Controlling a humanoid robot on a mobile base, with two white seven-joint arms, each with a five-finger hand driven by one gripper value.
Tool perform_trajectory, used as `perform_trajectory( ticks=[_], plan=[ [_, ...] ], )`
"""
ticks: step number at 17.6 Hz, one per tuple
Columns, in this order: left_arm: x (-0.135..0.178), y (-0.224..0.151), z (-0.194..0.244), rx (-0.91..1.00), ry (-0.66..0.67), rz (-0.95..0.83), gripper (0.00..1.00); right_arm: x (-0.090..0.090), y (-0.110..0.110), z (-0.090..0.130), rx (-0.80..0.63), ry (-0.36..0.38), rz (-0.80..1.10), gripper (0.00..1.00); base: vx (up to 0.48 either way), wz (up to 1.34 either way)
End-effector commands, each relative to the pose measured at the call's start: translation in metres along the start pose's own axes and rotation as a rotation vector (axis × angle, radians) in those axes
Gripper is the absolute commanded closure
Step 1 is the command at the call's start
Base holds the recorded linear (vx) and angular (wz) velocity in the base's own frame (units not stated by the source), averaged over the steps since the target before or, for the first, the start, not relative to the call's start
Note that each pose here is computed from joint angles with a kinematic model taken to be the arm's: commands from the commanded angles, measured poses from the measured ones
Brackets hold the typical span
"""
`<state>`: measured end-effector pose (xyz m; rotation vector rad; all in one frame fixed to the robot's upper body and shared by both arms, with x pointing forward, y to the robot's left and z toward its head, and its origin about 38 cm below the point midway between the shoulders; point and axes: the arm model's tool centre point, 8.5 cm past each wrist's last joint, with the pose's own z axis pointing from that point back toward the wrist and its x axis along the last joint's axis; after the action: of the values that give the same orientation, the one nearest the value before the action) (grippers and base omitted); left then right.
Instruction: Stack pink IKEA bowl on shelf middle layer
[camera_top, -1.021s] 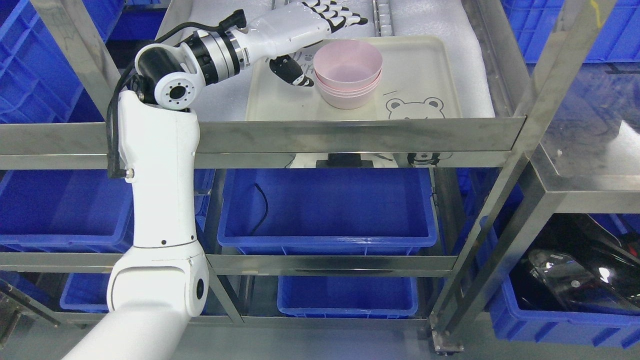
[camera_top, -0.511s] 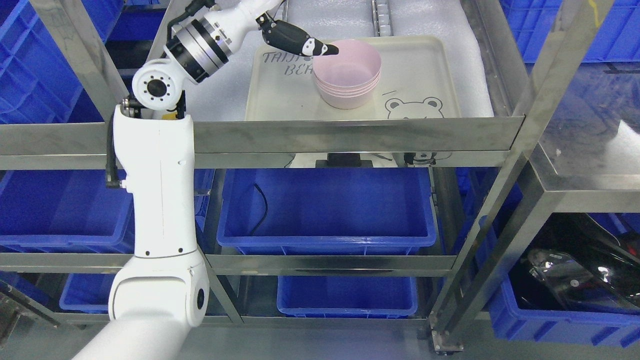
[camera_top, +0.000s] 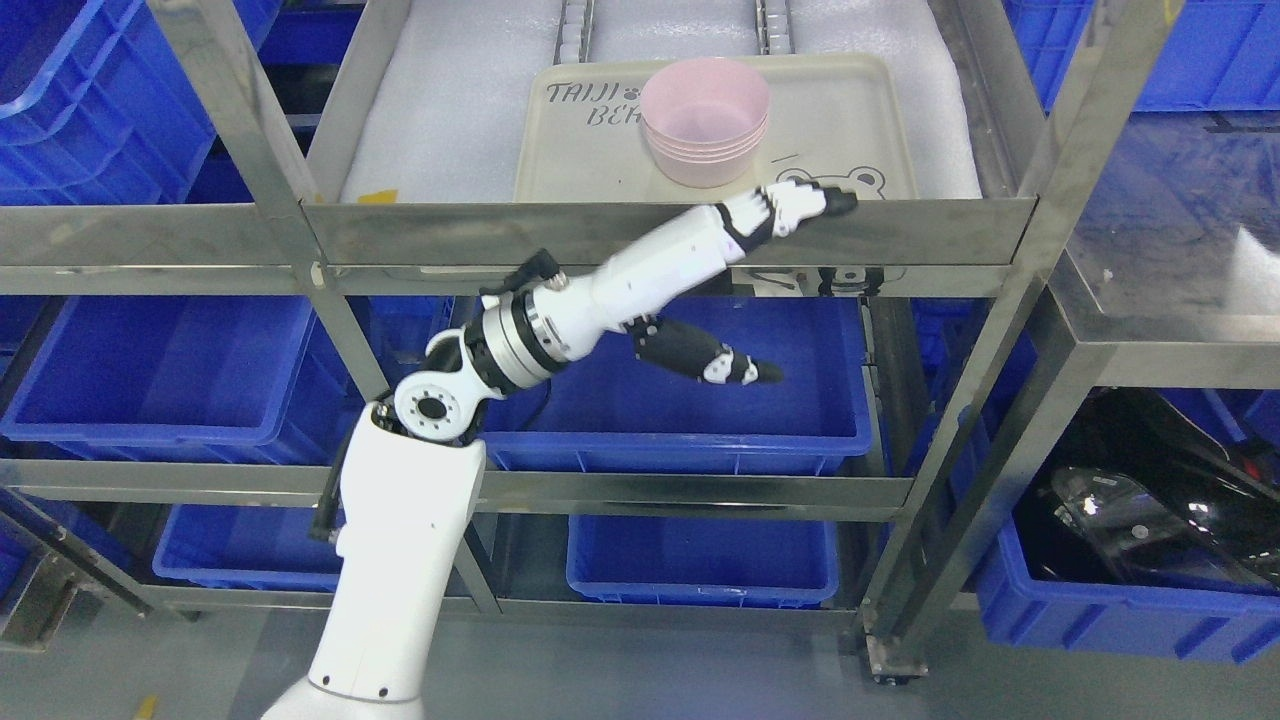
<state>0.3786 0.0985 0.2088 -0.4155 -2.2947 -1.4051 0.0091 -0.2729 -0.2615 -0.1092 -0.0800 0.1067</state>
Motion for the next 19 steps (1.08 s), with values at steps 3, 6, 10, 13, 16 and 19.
perform_trajectory(
  ticks=[3, 6, 10, 13, 16, 19],
  plan=[
    [0.007, -0.139, 0.068, 0.061, 0.151, 0.346, 0.00, -0.010, -0.010, 0.000, -0.015, 0.008, 0.002, 0.00, -0.150, 0.11],
    [-0.026, -0.146, 0.142, 0.403, 0.421, 0.414, 0.00, -0.010, -0.010, 0.000, -0.015, 0.008, 0.002, 0.00, -0.097, 0.01],
    [-0.043, -0.155, 0.187, 0.677, 0.653, 0.610, 0.00, -0.010, -0.010, 0.000, -0.015, 0.008, 0.002, 0.00, 0.022, -0.02],
    [-0.050, -0.149, 0.208, 0.873, 0.790, 0.583, 0.00, -0.010, -0.010, 0.000, -0.015, 0.008, 0.002, 0.00, 0.027, 0.03],
    [-0.055, -0.145, 0.213, 0.942, 0.856, 0.579, 0.00, -0.010, -0.010, 0.000, -0.015, 0.008, 0.002, 0.00, -0.004, 0.00],
    [-0.055, -0.142, 0.211, 0.941, 0.853, 0.577, 0.00, -0.010, -0.010, 0.000, -0.015, 0.008, 0.002, 0.00, 0.000, 0.00]
  ],
)
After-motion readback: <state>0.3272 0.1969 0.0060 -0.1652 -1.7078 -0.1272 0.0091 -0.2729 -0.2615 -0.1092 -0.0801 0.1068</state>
